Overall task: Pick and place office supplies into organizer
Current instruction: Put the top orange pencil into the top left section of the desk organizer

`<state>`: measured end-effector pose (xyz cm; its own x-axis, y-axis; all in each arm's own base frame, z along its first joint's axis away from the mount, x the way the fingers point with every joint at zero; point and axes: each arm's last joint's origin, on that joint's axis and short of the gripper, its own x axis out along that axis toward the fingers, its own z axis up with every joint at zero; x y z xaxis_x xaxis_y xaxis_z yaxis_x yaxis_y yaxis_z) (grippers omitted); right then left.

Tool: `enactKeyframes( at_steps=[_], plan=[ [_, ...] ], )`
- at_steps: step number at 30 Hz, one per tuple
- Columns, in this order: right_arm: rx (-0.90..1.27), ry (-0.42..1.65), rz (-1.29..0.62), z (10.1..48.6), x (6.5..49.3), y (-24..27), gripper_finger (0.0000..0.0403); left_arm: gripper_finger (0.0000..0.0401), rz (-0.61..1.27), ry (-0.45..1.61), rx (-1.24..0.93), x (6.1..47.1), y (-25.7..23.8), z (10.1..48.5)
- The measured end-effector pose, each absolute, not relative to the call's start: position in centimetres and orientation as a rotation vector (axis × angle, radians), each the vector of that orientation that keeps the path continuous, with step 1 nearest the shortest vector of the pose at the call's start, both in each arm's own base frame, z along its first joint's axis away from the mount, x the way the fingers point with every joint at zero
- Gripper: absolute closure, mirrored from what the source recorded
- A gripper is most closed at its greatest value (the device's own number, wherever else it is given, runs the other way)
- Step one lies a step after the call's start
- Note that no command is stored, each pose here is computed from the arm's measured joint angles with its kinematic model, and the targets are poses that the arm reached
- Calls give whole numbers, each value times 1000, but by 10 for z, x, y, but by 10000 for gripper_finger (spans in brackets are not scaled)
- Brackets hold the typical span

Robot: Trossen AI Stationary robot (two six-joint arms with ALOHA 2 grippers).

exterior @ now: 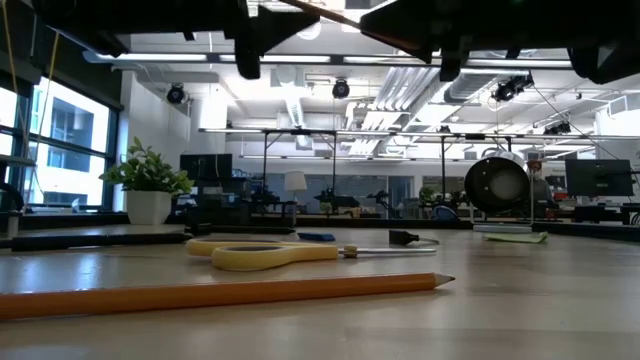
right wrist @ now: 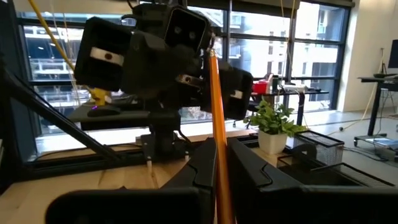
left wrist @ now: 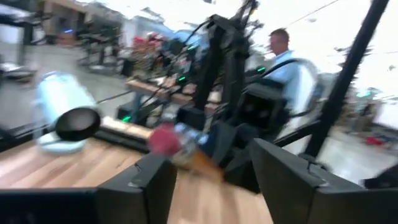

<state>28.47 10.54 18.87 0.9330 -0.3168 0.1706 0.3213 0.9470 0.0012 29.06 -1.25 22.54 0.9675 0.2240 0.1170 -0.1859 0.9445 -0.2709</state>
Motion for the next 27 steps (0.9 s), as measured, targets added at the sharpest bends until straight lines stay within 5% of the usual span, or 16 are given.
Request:
enactKeyframes(
  at_steps=[15, 27],
  plan=[
    [-61, -122, -354, 184, 286, 104, 391, 387, 233, -135, -244, 291, -12, 224],
    [47, -10, -249, 169, 298, 79, 391, 395, 211, -68, -194, 292, -13, 219]
  ],
)
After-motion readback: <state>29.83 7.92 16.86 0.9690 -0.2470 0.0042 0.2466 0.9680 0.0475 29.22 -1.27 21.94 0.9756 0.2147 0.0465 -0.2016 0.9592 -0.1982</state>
